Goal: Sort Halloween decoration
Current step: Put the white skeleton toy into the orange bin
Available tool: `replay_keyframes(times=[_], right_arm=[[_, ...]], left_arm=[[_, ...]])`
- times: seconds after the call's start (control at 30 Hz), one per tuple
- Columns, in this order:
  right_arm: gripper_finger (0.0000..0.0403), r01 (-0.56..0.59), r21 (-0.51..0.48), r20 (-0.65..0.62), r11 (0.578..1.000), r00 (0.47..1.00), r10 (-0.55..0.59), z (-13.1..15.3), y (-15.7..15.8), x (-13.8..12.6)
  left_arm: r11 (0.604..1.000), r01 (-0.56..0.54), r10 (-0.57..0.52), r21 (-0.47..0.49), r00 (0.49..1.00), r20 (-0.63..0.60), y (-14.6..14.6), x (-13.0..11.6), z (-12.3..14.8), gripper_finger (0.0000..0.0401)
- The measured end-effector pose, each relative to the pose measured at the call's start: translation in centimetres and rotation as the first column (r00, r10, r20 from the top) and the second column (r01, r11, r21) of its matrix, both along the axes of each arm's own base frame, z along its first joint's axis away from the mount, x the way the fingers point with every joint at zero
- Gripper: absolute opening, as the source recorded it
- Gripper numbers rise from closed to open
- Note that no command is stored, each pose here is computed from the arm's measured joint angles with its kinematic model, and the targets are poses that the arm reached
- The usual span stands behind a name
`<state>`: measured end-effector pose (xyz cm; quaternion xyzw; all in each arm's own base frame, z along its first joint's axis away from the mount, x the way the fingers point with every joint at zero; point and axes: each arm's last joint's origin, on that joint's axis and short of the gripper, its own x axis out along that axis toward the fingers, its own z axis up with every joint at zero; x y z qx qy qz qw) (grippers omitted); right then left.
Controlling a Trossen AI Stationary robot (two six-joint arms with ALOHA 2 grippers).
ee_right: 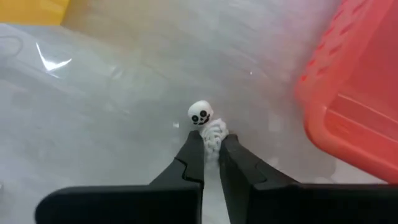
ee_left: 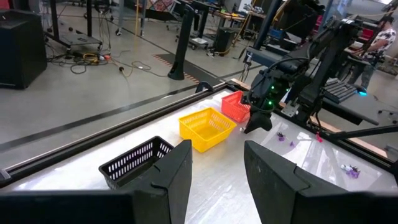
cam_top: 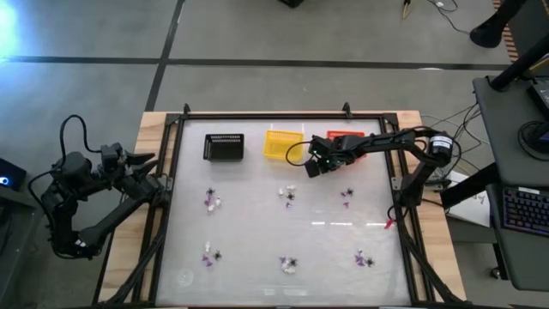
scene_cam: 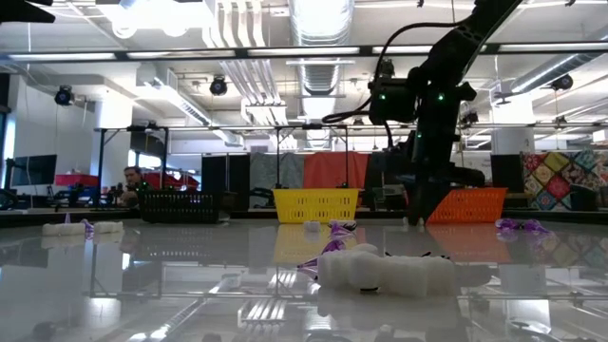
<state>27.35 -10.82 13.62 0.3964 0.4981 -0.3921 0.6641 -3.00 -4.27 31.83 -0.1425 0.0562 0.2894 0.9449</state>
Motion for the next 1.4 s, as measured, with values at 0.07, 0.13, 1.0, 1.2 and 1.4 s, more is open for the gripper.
replay_keyframes(times=[0.07, 0.13, 1.0, 1.2, 1.4], right_arm=[[0.0016, -0.002, 0.010, 0.004, 1.000, 1.000, 0.002, 0.0, 0.0, 0.0], [0.0015, -0.004, 0.012, 0.009, 1.000, 1.000, 0.004, 0.2, 0.1, 0.0], [0.0012, 0.016, -0.132, 0.174, 0.991, 0.985, 0.007, 11.7, 1.4, -3.8], [0.0011, 0.094, -0.164, 0.085, 0.982, 0.993, -0.081, 12.4, -0.1, -7.0], [0.0011, 0.113, -0.163, 0.015, 0.980, 0.994, -0.112, 11.1, -2.3, -8.3]], left_arm=[[1.000, 0.000, 0.000, 0.000, 1.000, 0.000, 0.0, 0.0, 0.0, 0.0130], [1.000, 0.000, 0.000, 0.000, 1.000, 0.000, 0.0, 0.0, 0.0, 0.0130], [1.000, -0.002, 0.002, -0.009, 1.000, 0.002, 0.0, 0.0, 0.0, 0.0130], [1.000, -0.002, 0.002, -0.012, 1.000, -0.001, 0.0, 0.0, -0.1, 0.0130], [1.000, -0.002, 0.002, -0.011, 1.000, -0.001, 0.0, 0.0, -0.1, 0.0130]])
